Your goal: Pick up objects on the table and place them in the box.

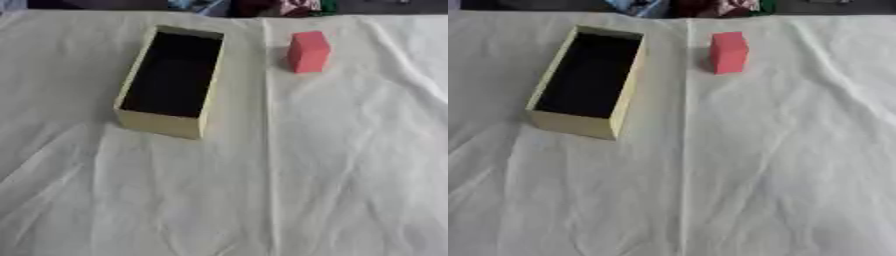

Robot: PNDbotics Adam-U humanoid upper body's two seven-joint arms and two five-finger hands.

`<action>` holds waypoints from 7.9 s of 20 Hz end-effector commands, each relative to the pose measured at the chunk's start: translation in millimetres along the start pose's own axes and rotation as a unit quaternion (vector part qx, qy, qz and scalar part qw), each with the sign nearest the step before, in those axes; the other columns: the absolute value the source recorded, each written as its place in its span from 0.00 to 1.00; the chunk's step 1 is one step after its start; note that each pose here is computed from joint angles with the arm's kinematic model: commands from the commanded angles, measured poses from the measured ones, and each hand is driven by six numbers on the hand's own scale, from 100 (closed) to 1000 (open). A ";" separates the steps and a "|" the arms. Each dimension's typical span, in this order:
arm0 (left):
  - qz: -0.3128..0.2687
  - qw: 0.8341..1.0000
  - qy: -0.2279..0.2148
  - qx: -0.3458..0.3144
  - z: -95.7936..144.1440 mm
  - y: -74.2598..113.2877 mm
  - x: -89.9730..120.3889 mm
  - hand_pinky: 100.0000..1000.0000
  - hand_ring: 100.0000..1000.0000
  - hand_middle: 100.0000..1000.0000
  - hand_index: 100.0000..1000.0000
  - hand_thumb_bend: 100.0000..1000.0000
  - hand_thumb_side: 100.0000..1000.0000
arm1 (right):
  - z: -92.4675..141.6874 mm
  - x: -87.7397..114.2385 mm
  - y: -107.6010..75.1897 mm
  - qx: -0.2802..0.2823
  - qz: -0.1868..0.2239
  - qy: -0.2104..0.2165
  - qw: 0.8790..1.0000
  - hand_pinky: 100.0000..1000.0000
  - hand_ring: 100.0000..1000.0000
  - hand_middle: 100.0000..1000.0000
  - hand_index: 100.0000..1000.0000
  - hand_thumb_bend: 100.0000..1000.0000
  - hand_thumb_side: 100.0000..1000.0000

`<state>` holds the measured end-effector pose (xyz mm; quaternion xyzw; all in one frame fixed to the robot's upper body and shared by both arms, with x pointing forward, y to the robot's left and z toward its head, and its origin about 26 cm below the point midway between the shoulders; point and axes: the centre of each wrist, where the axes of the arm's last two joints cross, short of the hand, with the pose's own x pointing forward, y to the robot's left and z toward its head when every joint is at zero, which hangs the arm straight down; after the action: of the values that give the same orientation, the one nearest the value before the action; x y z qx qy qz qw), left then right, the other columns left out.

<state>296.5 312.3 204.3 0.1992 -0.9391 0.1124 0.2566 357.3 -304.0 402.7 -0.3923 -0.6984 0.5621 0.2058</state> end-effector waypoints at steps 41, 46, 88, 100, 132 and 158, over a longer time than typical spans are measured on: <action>0.021 1.000 -0.006 -0.020 -4.1 -5.8 7.0 0.53 0.49 0.48 0.65 0.00 0.01 | -114.3 -45.4 108.3 0.365 -0.013 -0.010 0.931 0.85 0.83 0.97 1.00 0.35 0.09; 0.024 0.999 -0.006 -0.021 -4.3 -6.8 7.2 0.53 0.49 0.48 0.65 0.00 0.01 | -114.4 -46.2 111.9 0.367 -0.020 -0.012 0.930 0.86 0.84 0.98 1.00 0.33 0.04; 0.034 0.999 -0.011 -0.027 -6.2 -11.5 8.5 0.52 0.49 0.47 0.64 0.00 0.02 | -118.0 -44.8 127.9 0.373 -0.008 0.091 0.923 0.89 0.95 0.77 0.91 0.17 0.00; 0.036 0.999 -0.009 -0.029 -5.9 -12.1 8.5 0.52 0.49 0.47 0.64 0.00 0.03 | -120.9 -41.1 131.1 0.336 -0.017 0.089 0.938 0.85 0.88 0.69 0.80 0.00 0.00; 0.049 0.998 -0.012 -0.047 -6.8 -17.7 10.1 0.53 0.50 0.48 0.64 0.00 0.00 | -187.7 89.3 72.4 0.133 -0.007 -0.098 0.986 0.77 0.74 0.50 0.65 0.00 0.00; 0.069 0.996 -0.031 -0.048 -14.4 -25.9 14.5 0.53 0.50 0.48 0.64 0.00 0.00 | -204.0 114.5 144.6 0.209 -0.055 -0.094 0.972 0.82 0.80 0.71 0.80 0.00 0.00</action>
<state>305.6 289.4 219.2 0.1265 -0.9584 0.0803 0.2431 483.0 -78.1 295.3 -0.2375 -0.6015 0.7189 0.2549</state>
